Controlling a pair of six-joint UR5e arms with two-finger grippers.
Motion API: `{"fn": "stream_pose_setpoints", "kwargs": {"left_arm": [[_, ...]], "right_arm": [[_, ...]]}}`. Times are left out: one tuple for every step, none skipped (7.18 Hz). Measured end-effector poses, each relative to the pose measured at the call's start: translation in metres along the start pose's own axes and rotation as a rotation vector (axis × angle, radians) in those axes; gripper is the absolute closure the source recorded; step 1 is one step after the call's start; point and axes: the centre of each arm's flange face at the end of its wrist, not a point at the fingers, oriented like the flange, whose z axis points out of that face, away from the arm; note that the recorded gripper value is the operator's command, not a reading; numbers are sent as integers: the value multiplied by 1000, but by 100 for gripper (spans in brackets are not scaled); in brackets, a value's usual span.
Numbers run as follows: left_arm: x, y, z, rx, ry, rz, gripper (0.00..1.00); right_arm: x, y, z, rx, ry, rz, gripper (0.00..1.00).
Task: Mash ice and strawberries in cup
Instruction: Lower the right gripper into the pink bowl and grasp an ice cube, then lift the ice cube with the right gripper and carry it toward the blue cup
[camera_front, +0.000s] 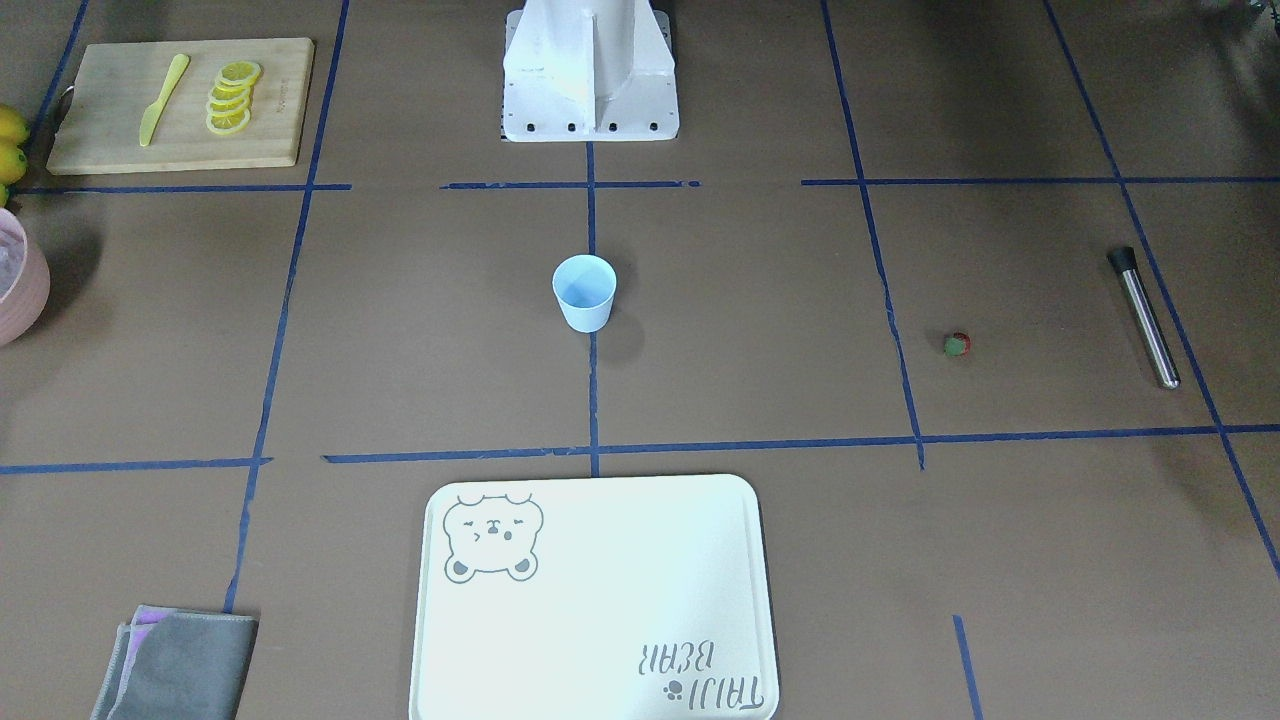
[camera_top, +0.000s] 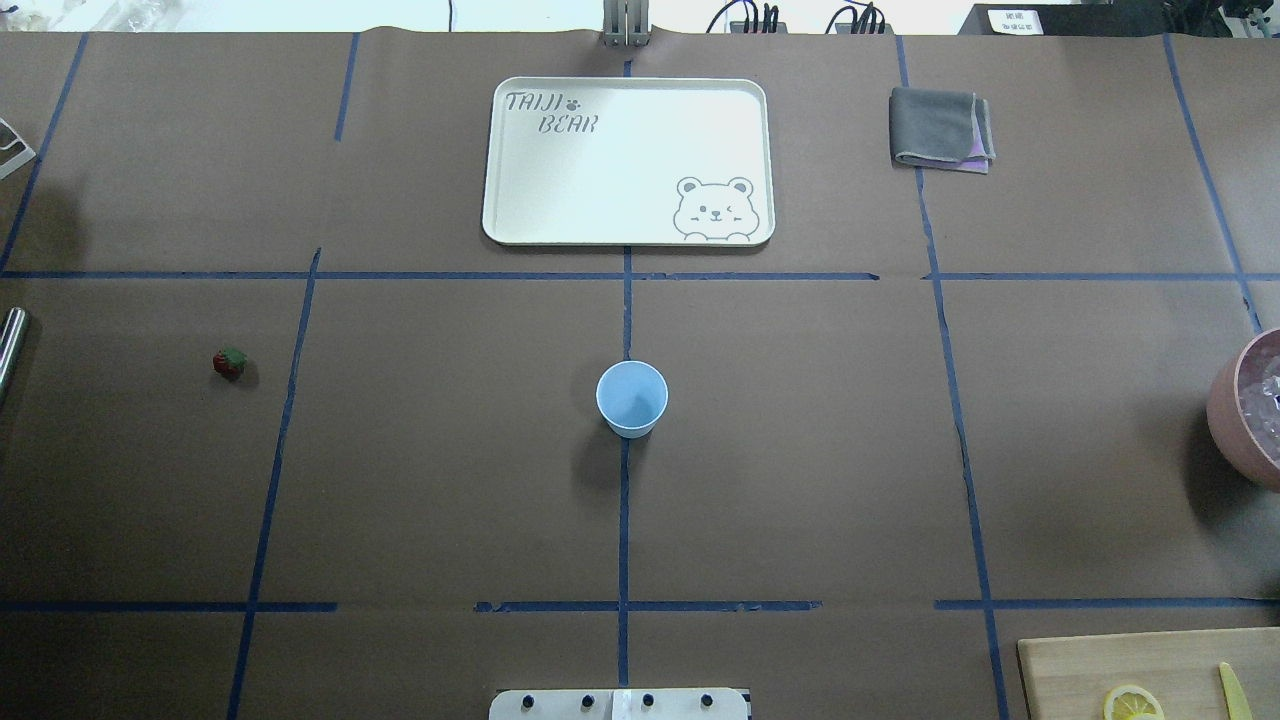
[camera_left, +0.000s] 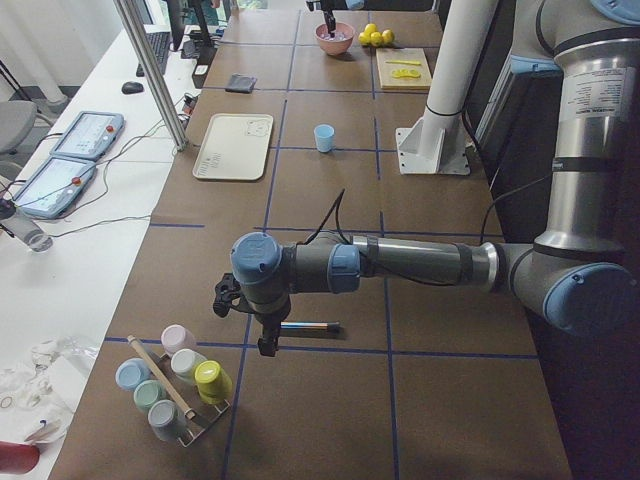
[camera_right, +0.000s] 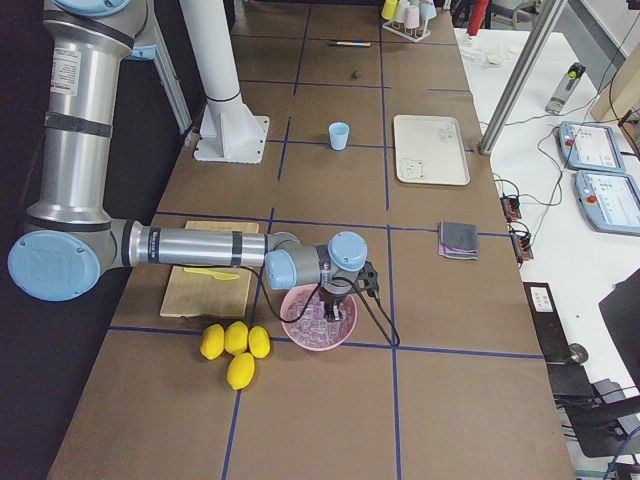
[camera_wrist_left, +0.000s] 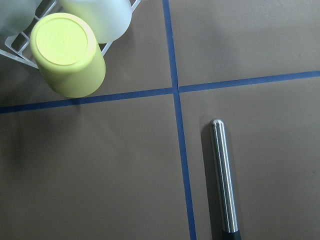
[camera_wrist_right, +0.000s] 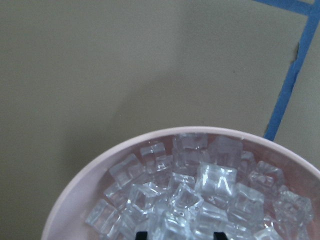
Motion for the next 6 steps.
{"fn": "stream_pose_setpoints", "kwargs": {"left_arm": [[0, -1, -1, 1, 0, 1, 0], [1, -2, -1, 3, 0, 2, 0], [1, -3, -2, 4, -1, 3, 0], [2, -3, -2, 5, -1, 3, 0], [1, -3, -3, 5, -1, 3, 0], [2, -3, -3, 6, -1, 4, 0]], "right_arm": [[0, 0, 1, -3, -1, -1, 47], [-1, 0, 3, -5, -1, -4, 47], [-2, 0, 3, -7, -1, -5, 49], [-3, 0, 4, -8, -2, -6, 57], [-3, -1, 4, -8, -2, -6, 80], [-4, -2, 3, -7, -2, -11, 97]]}}
